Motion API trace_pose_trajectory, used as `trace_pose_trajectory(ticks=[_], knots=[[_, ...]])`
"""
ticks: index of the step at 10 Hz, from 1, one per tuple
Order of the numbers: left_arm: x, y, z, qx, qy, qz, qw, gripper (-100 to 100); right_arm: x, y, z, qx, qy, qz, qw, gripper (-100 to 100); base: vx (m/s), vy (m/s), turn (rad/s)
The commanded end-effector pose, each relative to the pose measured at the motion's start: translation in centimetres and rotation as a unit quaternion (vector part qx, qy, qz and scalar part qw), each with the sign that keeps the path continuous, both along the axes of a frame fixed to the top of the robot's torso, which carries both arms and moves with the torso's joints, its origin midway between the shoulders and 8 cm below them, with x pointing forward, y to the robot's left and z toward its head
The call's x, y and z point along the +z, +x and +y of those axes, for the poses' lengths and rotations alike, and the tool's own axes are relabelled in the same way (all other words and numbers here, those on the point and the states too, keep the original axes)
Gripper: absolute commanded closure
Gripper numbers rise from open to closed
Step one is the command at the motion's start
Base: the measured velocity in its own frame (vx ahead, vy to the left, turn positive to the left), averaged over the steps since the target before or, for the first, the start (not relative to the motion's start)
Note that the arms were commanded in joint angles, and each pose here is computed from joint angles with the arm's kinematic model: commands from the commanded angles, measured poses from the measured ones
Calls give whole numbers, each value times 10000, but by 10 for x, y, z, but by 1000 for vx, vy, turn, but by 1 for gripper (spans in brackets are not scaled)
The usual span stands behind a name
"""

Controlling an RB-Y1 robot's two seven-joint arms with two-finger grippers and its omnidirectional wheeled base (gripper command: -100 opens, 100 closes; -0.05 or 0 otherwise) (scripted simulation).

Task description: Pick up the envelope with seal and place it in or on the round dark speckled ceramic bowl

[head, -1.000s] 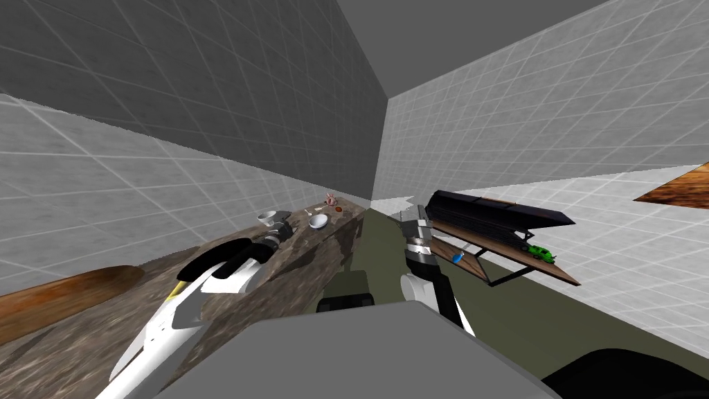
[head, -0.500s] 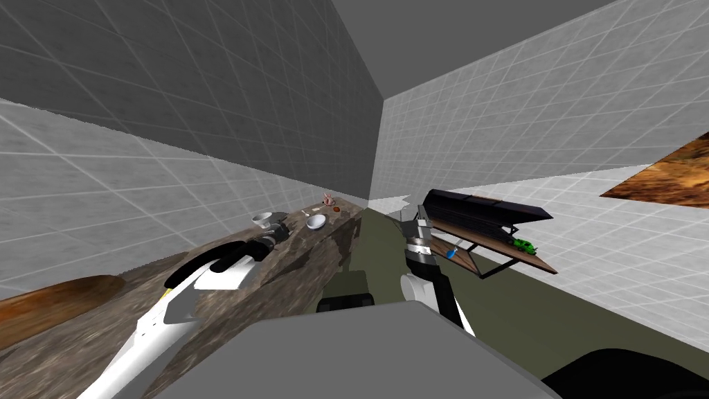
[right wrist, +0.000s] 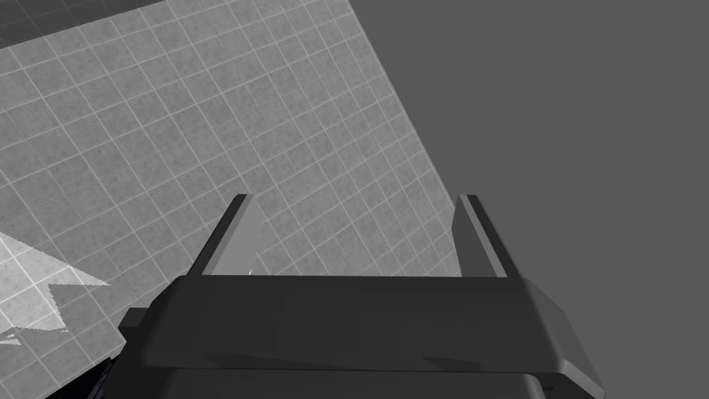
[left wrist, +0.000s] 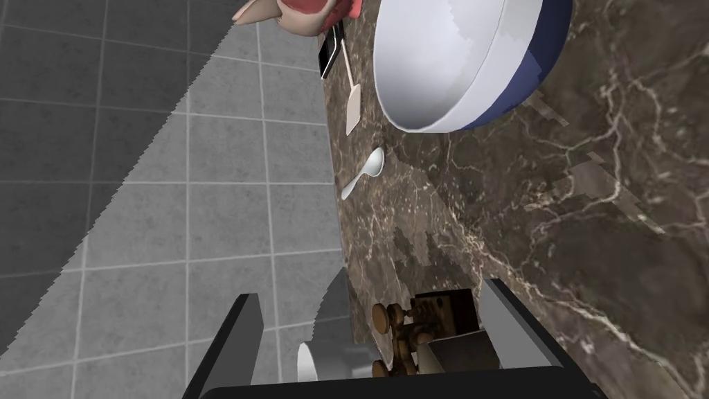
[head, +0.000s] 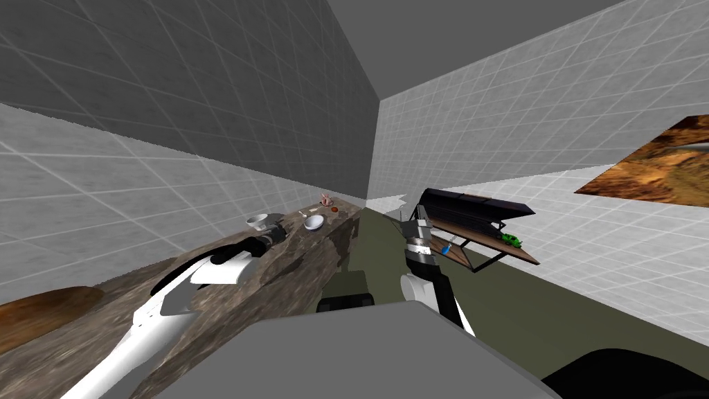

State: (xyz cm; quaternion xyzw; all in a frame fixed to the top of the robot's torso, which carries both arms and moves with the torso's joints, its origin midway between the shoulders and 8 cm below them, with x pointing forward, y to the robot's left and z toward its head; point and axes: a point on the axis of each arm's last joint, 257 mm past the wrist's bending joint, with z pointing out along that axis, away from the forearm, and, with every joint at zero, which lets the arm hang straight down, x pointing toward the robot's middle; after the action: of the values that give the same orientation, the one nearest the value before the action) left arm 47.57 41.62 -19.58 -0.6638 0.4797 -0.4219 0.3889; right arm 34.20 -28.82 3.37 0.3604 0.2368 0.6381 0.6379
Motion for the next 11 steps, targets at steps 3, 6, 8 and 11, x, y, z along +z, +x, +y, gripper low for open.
trace_pose_trajectory(ticks=[3,6,8,11], knots=[[-17,-10,39,403,-238,551,9974,-100,0,0,0,0,0,0,10000,0,-3,16,-132],[-31,-22,60,670,-370,967,9924,-100,0,0,0,0,0,0,10000,0,0,12,-76],[-38,-31,78,902,-509,1245,9868,-100,0,0,0,0,0,0,10000,0,5,17,-117],[-47,-45,96,1165,-658,1597,9781,-100,0,0,0,0,0,0,10000,0,7,14,-74]])
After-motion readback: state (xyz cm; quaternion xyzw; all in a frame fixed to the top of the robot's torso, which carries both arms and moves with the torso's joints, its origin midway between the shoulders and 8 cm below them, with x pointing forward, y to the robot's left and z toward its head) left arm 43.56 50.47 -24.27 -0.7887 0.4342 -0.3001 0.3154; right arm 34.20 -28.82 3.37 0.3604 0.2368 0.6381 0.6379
